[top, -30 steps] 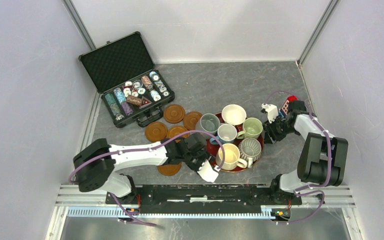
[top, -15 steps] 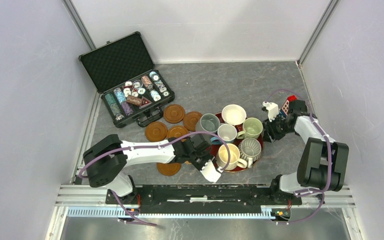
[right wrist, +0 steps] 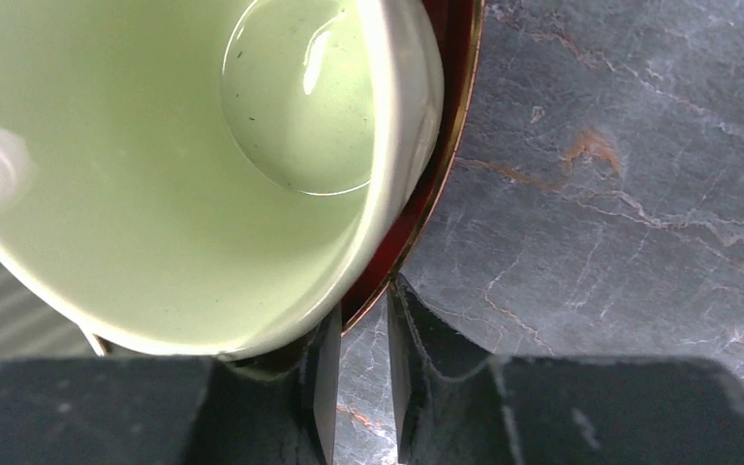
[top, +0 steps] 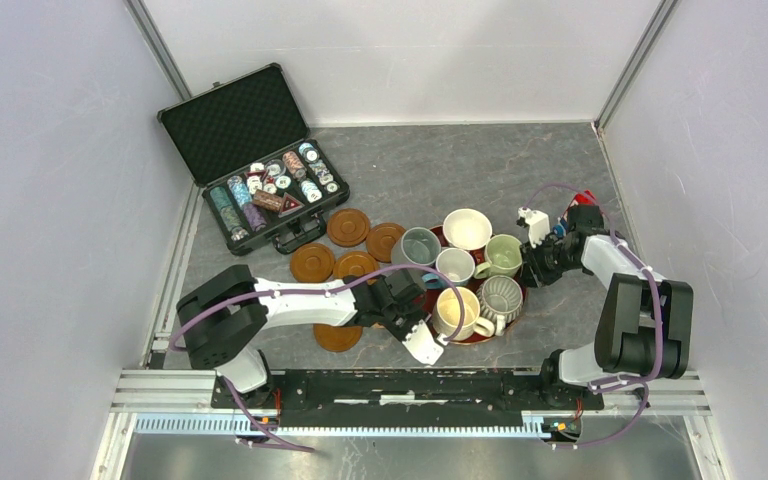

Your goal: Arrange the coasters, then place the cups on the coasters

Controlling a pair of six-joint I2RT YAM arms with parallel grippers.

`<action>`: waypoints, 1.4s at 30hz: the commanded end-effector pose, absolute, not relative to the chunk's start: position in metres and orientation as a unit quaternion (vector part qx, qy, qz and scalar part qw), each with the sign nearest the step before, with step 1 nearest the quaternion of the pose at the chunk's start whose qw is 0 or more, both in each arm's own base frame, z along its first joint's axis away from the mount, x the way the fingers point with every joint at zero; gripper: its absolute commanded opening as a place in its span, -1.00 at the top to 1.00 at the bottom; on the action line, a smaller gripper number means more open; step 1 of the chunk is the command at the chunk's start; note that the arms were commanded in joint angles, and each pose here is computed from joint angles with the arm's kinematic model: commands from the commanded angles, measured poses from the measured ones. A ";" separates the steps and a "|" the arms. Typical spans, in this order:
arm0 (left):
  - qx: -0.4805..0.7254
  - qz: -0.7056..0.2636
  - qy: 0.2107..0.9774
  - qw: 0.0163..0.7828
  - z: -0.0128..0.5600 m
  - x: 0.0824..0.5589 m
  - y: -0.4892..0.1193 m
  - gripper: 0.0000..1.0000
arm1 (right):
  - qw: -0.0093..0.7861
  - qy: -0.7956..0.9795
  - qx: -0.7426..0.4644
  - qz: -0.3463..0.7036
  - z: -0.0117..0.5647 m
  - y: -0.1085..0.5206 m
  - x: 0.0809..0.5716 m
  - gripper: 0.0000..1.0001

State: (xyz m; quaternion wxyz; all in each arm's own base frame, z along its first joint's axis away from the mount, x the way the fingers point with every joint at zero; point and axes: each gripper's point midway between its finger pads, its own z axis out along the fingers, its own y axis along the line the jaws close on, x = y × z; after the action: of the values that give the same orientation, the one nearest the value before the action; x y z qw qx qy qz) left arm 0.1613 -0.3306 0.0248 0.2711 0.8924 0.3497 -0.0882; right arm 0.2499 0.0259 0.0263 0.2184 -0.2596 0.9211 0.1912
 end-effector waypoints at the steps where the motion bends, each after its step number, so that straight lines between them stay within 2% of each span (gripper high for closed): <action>1: 0.886 -0.068 0.335 0.314 0.042 0.180 -0.355 0.57 | 0.225 0.927 -0.242 0.176 0.019 0.024 0.260 0.60; 5: 0.873 -0.058 0.351 0.334 0.049 0.200 -0.365 0.77 | 0.240 0.930 -0.226 0.163 0.023 0.020 0.276 1.00; 13: 0.855 -0.035 0.375 0.356 0.055 0.250 -0.374 0.95 | 0.281 0.931 -0.192 0.128 0.031 0.007 0.320 1.00; 27: 0.807 0.009 0.419 0.416 0.062 0.373 -0.389 0.95 | 0.339 0.920 -0.163 0.114 0.050 0.017 0.414 1.00; 32: 0.792 0.019 0.428 0.434 0.055 0.402 -0.388 0.95 | 0.349 0.915 -0.162 0.119 0.050 0.029 0.444 1.00; 42: 0.760 0.063 0.458 0.457 0.057 0.476 -0.357 0.95 | 0.365 0.909 -0.156 0.128 0.046 0.050 0.500 1.00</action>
State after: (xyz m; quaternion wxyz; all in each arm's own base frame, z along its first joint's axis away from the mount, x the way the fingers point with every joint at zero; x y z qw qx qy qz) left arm 0.3756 -0.3760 0.0256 0.3648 0.8150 0.4474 -0.0509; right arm 0.4911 -0.0096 0.0375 0.3654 -0.1234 0.9215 0.0463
